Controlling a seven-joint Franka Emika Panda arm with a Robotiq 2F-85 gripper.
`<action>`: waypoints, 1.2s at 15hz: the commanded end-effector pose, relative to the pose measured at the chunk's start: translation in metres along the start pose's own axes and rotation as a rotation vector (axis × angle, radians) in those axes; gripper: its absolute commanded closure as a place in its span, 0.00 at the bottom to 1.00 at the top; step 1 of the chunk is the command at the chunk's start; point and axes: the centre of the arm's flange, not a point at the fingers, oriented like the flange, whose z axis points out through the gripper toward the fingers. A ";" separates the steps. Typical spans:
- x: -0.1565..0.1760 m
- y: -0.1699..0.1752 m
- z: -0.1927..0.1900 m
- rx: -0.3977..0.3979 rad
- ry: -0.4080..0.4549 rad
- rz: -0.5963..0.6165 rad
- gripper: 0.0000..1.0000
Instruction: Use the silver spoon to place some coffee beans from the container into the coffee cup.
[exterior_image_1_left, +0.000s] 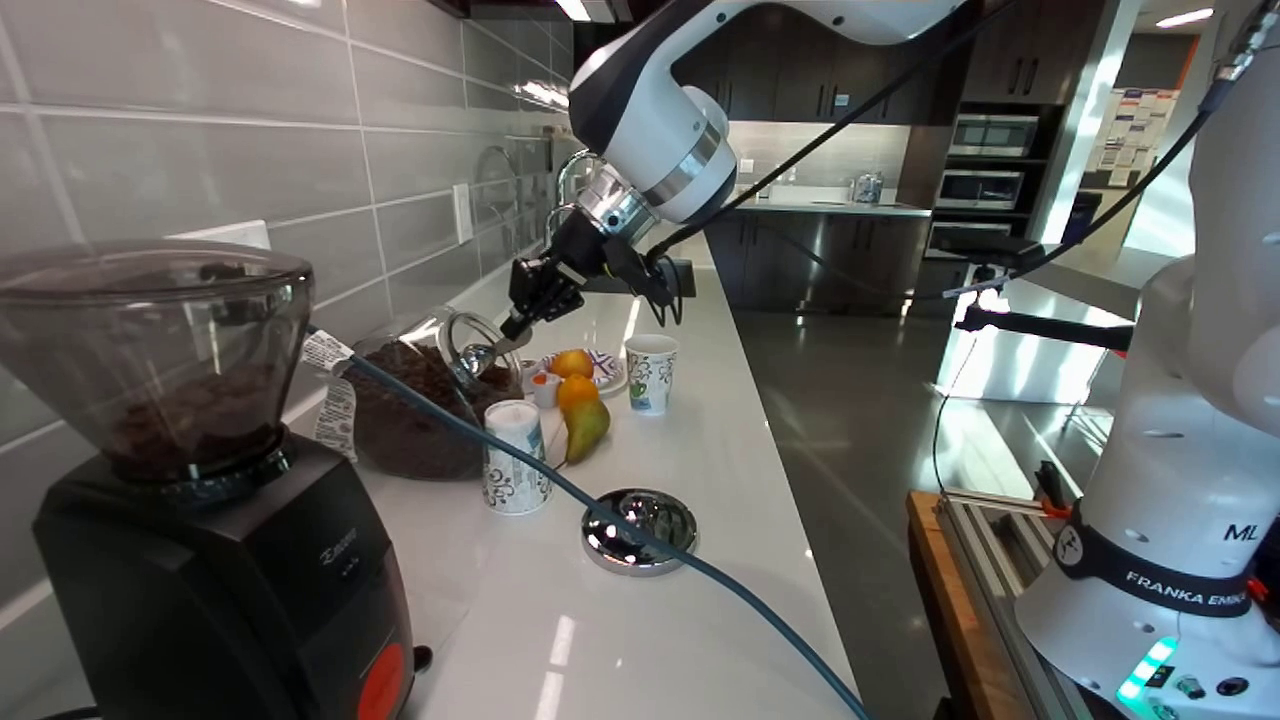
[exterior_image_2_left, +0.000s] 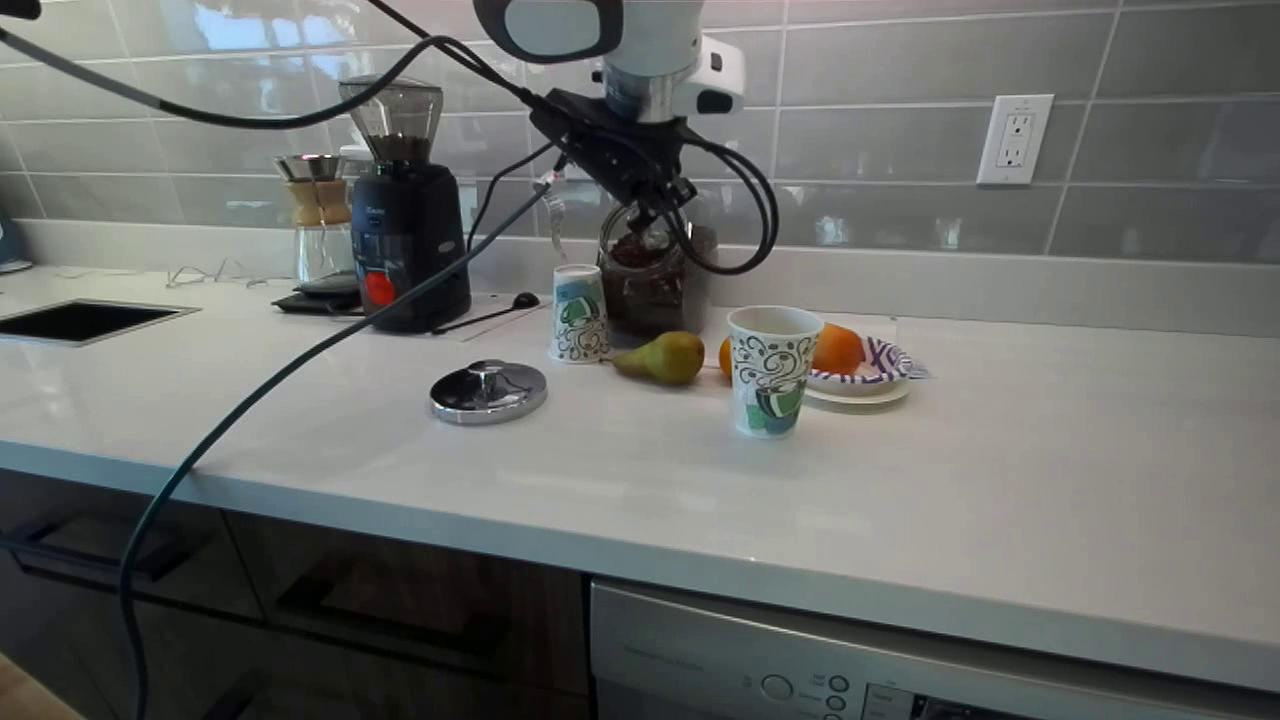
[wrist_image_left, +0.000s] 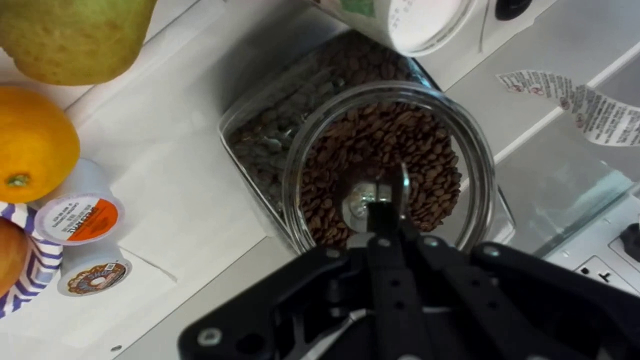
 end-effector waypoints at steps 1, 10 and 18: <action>0.004 -0.005 0.019 -0.065 -0.003 -0.125 0.99; 0.010 -0.025 0.053 -0.154 -0.017 -0.358 0.99; 0.019 -0.033 0.083 -0.125 -0.042 -0.390 0.99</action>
